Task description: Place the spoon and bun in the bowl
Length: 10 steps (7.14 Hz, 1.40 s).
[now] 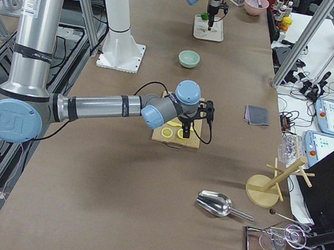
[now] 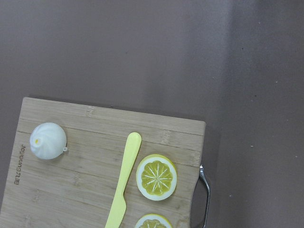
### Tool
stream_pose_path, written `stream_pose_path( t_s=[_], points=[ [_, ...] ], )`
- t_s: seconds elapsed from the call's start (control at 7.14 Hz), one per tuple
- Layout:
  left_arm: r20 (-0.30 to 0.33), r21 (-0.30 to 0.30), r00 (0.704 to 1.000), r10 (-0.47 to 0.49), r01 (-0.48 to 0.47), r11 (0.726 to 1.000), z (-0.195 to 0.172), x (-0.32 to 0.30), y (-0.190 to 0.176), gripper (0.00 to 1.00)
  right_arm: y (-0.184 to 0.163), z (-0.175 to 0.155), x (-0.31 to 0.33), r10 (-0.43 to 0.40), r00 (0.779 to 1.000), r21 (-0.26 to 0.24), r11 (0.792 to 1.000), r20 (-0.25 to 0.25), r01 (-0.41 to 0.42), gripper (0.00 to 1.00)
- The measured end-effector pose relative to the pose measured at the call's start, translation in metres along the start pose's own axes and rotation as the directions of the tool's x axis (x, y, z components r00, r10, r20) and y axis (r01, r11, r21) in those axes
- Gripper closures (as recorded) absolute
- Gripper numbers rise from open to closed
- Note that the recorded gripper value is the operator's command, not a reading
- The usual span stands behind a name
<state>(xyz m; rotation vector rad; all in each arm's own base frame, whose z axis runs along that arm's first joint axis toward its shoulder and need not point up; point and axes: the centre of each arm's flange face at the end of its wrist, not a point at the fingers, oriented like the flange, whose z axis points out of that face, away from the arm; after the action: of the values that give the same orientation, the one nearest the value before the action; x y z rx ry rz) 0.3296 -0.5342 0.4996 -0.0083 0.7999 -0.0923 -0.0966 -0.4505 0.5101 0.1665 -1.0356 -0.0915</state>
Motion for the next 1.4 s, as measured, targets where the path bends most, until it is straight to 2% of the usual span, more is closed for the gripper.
stream_pose_path(
  t_s=[0.14,0.7,1.12,1.4],
  points=[
    [0.007,0.003,1.0,-0.002,0.002,1.0,0.002,-0.001,0.0,1.0,0.0,0.001,0.0,0.0,1.0,-0.002,1.0,0.0,0.0,0.01],
    [0.003,0.006,1.0,0.006,-0.006,1.0,0.0,0.011,-0.005,1.0,-0.001,0.003,-0.002,-0.001,1.0,-0.002,1.0,0.0,0.001,0.01],
    [-0.087,0.013,0.996,0.031,-0.03,0.999,-0.041,0.064,-0.006,1.0,-0.01,0.006,-0.008,-0.008,1.0,0.013,1.0,-0.018,0.008,0.01],
    [-0.171,0.01,0.985,-0.029,0.031,0.999,-0.088,0.155,0.0,1.0,-0.018,0.033,-0.033,-0.008,0.998,0.012,1.0,-0.062,0.009,0.01]
  ],
)
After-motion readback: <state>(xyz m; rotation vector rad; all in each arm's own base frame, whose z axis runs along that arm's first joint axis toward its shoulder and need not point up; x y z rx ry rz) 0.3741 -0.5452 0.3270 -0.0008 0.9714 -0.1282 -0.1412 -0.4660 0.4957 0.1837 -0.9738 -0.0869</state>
